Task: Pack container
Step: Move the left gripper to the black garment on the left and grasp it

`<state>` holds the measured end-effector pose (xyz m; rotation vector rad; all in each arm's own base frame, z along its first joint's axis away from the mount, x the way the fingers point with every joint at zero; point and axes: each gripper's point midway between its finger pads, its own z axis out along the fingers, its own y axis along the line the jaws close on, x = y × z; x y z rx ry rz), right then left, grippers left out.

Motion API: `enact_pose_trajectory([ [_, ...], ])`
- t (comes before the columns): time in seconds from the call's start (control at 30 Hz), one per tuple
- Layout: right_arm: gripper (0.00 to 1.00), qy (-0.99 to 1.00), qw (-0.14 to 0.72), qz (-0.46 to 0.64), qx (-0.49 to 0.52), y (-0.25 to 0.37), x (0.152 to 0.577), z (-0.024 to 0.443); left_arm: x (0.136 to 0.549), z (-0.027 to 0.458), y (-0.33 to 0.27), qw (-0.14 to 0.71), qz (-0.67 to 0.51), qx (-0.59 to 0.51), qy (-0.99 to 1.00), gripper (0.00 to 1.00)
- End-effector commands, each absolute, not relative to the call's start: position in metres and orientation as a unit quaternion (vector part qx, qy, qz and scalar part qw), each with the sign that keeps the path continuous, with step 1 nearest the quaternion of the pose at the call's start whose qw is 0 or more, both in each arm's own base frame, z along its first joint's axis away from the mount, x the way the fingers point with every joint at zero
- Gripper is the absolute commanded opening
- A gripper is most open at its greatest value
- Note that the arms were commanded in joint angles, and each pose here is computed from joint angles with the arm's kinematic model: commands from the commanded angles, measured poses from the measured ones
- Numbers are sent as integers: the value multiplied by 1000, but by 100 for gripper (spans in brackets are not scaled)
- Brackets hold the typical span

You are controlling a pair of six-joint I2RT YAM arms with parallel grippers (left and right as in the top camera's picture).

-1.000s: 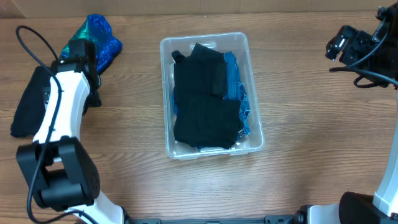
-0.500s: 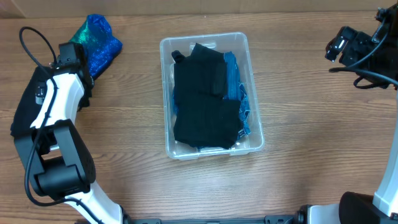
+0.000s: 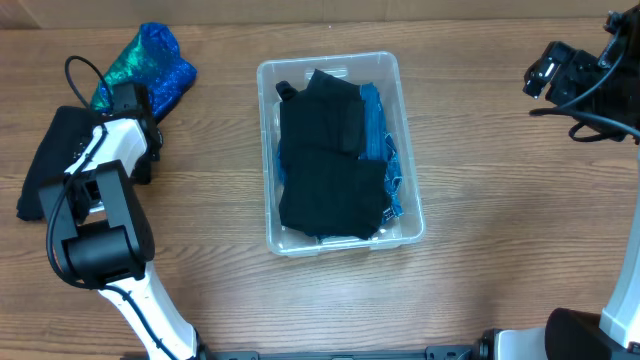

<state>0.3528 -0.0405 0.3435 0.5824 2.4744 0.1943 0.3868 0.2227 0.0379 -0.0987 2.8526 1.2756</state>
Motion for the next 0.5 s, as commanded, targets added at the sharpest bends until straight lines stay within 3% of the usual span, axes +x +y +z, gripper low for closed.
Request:
enact_pose_trajectory([
  [0.0,100,925,307,72,214,-41,351,352,376,38,243,-18,433,-37,900,100],
  [0.23,100,925,307,72,214,-41,351,352,359,30,264,-30,432,-53,900,100],
  [0.47,100,925,305,73,214,-40,350,352,358,11,269,-27,445,-2,895,100],
])
